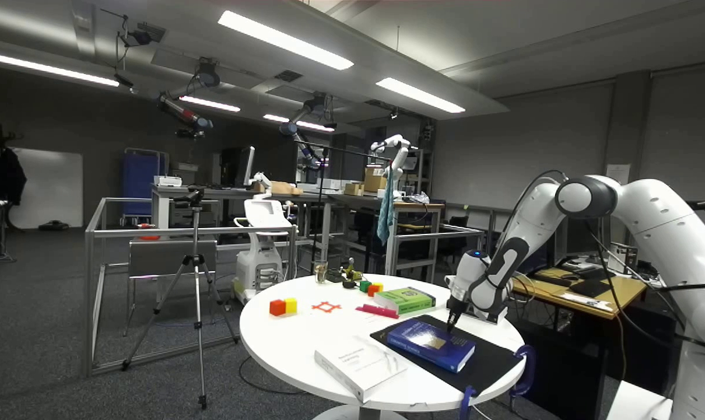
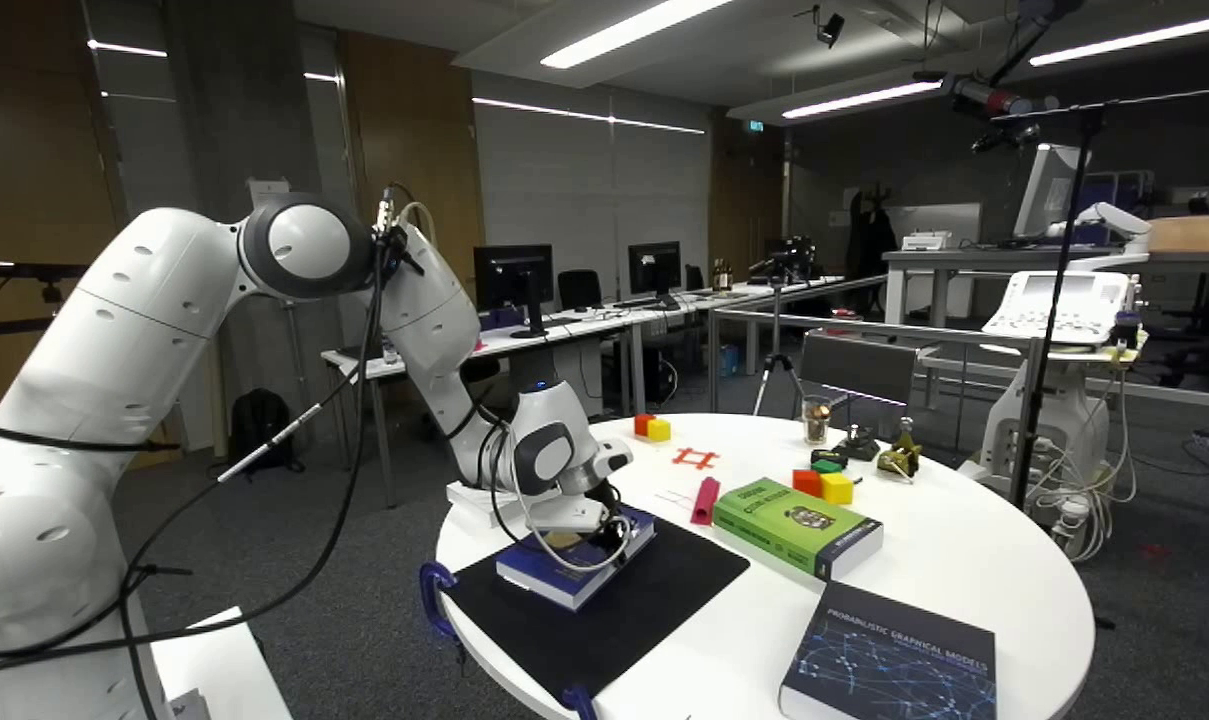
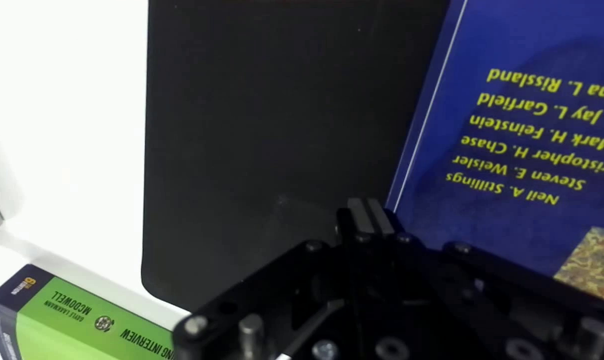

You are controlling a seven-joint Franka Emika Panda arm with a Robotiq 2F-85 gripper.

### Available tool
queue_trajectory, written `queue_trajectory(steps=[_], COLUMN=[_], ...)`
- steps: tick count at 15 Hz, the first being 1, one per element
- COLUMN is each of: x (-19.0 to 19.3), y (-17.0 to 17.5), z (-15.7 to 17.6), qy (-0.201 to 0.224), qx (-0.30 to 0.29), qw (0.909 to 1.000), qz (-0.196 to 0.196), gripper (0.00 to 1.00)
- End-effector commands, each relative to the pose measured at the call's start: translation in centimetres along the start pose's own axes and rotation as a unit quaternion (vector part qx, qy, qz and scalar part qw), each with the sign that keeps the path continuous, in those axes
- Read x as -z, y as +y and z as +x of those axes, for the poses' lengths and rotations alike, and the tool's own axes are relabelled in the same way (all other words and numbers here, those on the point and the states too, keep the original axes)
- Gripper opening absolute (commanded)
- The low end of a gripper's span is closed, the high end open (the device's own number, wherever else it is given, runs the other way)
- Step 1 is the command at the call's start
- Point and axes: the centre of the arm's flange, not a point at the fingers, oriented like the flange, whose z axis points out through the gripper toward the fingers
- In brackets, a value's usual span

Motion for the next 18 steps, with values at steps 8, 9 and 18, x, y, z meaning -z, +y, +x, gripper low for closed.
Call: queue_trajectory(steps=[8, 9, 18], x=[2.2, 2.4, 4.7], y=[-0.7, -0.8, -1.2], z=[-0.6, -0.7, -1.3], qy=[0.025, 0.024, 0.012], qx=[0.040, 0.046, 0.114], qw=[0.9982, 0.9979, 0.9930], qz=[0.038, 0.039, 0.027], gripper=[0.00, 0.00, 0.00])
